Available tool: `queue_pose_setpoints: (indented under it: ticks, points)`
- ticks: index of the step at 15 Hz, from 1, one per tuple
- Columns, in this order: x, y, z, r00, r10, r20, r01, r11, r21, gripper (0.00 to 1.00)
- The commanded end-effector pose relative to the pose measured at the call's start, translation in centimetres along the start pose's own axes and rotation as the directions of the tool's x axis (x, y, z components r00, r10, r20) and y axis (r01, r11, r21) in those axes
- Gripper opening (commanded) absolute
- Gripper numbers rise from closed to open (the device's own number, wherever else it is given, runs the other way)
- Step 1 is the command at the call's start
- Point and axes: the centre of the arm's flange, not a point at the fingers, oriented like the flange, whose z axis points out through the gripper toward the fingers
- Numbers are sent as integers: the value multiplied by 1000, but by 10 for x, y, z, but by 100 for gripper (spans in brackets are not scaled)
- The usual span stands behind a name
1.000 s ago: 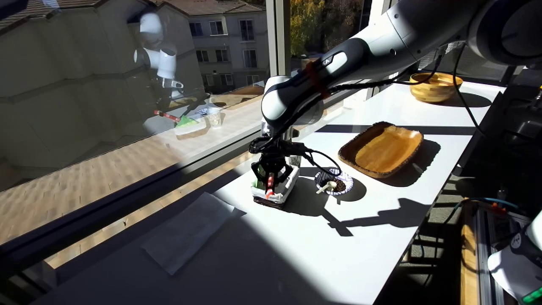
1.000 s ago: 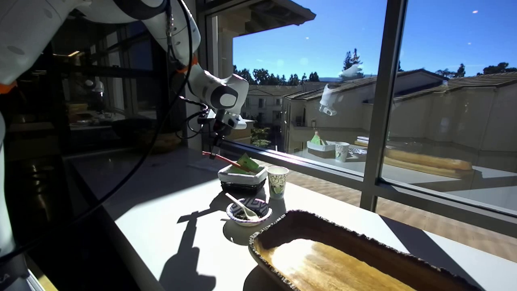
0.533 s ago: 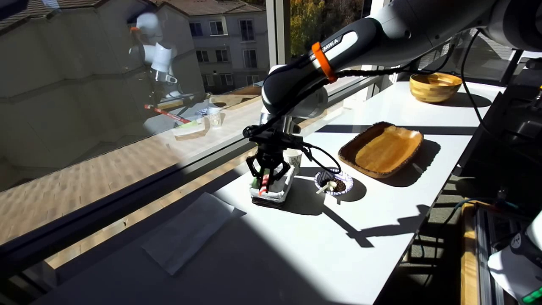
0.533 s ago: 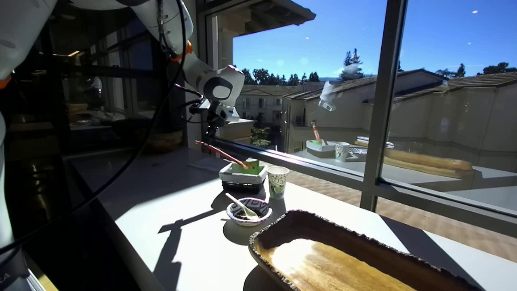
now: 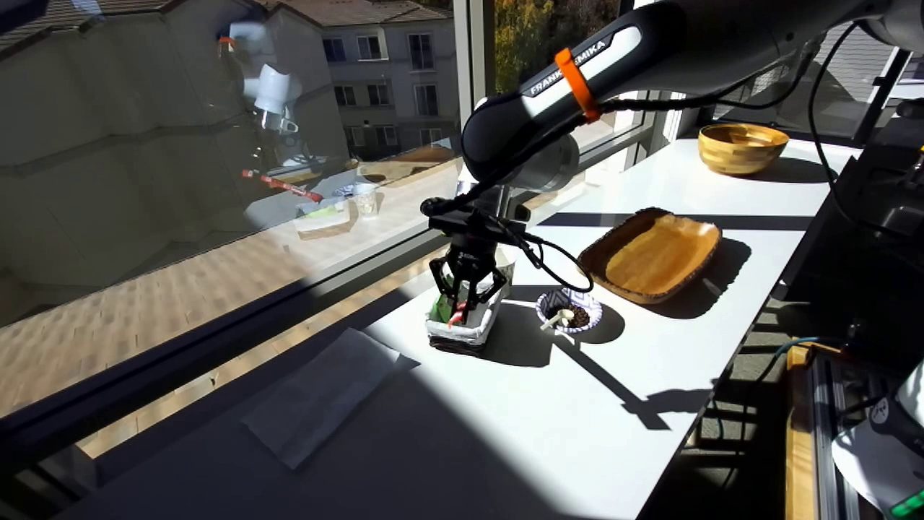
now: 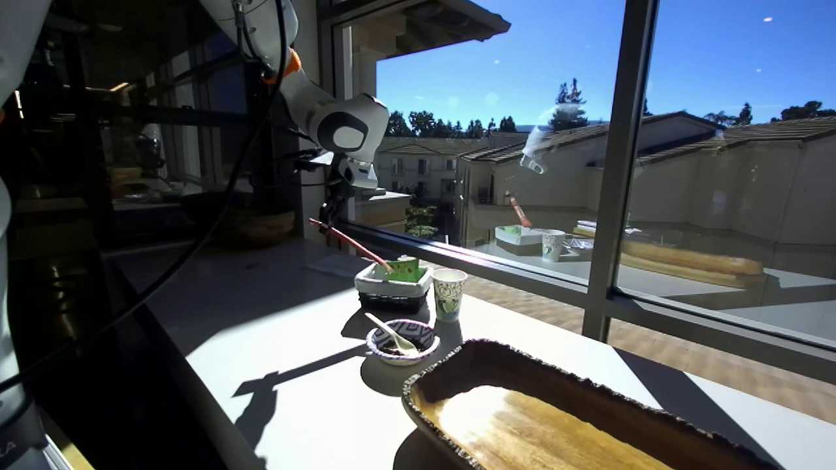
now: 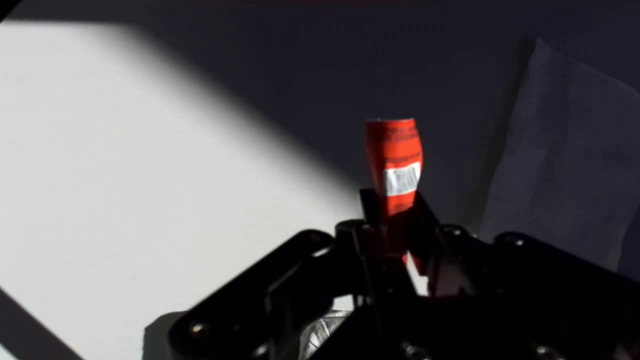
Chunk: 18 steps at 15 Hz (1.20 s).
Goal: Put the orange packet in the brown bowl
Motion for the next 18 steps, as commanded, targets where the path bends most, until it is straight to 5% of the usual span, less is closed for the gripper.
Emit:
queue_pose_setpoints:
  ticks: [1, 5, 9, 15, 17, 18]
  points:
    - [-20, 34, -23, 983, 144, -114, -141, 989, 39, 4]
    - [-23, 71, -41, 926, 304, -224, -294, 953, 79, 4]
    - [-16, 134, -60, 835, 416, -359, -408, 907, 102, 4]
    - [39, 241, -74, 636, 470, -612, -527, 844, 100, 4]
    - [66, 273, -79, 565, 438, -700, -505, 854, 127, 4]
    - [59, 237, -74, 633, 437, -639, -507, 858, 83, 17]
